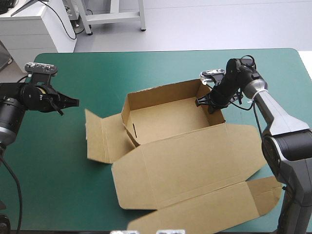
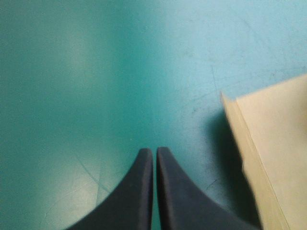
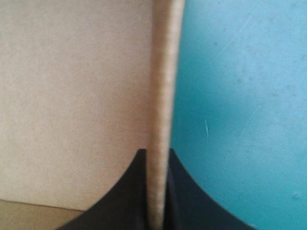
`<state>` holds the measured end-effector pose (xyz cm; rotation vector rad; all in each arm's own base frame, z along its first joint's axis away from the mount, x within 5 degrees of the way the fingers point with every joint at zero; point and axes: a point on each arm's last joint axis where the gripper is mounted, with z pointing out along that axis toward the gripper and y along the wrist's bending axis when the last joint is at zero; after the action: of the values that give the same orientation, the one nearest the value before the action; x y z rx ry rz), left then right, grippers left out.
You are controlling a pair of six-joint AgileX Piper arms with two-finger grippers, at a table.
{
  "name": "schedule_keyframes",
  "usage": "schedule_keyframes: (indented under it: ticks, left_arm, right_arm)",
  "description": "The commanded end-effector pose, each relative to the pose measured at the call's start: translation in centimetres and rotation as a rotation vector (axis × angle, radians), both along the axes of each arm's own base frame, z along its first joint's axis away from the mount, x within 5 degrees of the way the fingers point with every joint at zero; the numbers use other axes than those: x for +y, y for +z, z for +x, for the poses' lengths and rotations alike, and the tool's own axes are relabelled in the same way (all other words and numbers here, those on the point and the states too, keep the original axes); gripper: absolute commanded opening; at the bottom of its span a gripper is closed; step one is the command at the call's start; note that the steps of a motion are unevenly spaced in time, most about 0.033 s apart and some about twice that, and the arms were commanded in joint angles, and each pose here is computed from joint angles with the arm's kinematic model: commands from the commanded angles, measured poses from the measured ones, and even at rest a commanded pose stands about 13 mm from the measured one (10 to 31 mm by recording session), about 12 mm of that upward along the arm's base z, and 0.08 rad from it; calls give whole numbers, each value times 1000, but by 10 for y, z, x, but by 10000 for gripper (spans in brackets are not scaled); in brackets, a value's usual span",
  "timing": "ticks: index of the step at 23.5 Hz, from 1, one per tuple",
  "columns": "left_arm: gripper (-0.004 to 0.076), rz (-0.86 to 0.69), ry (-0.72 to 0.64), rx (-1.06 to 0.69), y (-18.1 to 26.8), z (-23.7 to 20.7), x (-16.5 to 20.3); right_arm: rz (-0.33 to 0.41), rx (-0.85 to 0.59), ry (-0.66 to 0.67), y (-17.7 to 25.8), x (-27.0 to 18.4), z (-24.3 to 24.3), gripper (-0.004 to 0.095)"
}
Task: Fold the box
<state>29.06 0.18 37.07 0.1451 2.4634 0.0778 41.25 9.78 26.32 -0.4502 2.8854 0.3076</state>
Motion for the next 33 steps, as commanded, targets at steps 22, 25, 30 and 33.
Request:
schedule_keyframes:
  ticks: [22, 25, 30, 33]
  left_arm:
    - [3, -1100, -260, -155, 22, 27, 18]
    - [-8, -1158, -327, -149, 27, 23, 13]
    - [-8, -1141, -351, -186, 37, 15, 12]
    - [-8, -1152, -357, -199, 39, 15, 11]
  right_arm:
    - [526, -517, -159, 182, -57, -68, -15]
    - [553, -535, -155, 185, -51, -67, -15]
    - [514, -542, -131, 183, -47, -67, -15]
    - [512, -539, -139, 183, -48, -67, -15]
